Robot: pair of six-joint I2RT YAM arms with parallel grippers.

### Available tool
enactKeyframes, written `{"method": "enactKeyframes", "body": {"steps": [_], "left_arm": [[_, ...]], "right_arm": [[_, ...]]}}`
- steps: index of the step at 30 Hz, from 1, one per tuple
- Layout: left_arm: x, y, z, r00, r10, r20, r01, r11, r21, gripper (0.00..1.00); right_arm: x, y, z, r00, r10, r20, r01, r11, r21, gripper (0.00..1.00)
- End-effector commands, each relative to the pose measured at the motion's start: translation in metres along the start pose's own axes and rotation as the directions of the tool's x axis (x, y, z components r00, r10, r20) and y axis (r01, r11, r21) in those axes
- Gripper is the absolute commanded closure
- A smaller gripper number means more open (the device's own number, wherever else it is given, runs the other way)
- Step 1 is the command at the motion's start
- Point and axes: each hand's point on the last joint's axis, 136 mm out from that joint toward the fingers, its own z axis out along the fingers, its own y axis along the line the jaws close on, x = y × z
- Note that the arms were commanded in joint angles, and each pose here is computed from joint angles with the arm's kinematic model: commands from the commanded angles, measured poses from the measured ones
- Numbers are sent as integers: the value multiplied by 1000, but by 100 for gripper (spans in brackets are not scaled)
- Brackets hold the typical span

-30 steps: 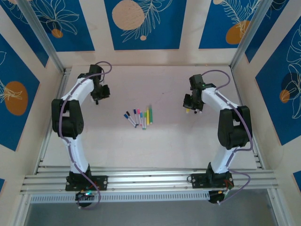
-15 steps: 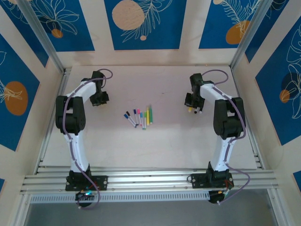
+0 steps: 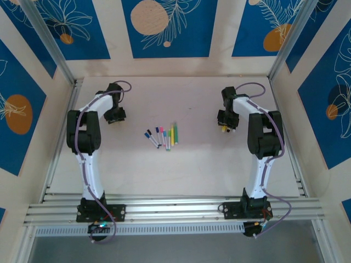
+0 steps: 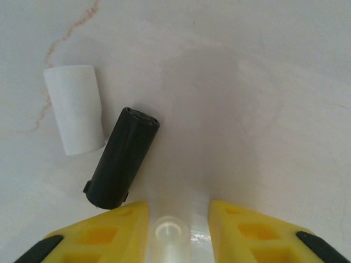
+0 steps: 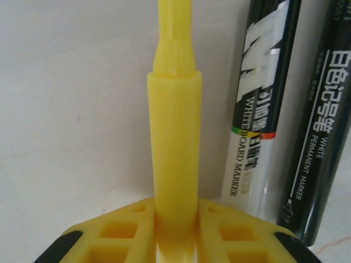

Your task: Open the pen caps

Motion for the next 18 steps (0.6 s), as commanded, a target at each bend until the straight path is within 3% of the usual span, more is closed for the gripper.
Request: {"method": "enactKeyframes", "body": {"steps": [1,5,11,14,18], "left_arm": [[-5,7,1,1000,-12,-1,12,999,-30,57],[-11,6,-8,1000,-14,18,15,1000,-22,53],[-21,-1,-27,999,-17,46,16,1000,26,52],[-28,-7,-40,998,-19,65,15,998,59,50],[-42,-10,-78,989,-43,142,28,995,101,47]], "right_arm": [[-5,-3,-3,1000,3,0,-3,1000,18,73],[-7,-3,-9,1000,10,9,-10,1000,19,63],[-11,2,-26,999,11,32,-11,1000,2,62],[-14,15,-43,998,17,55,-14,998,-64,63],[-19,36,-79,994,-7,110,21,991,-131,63]]}}
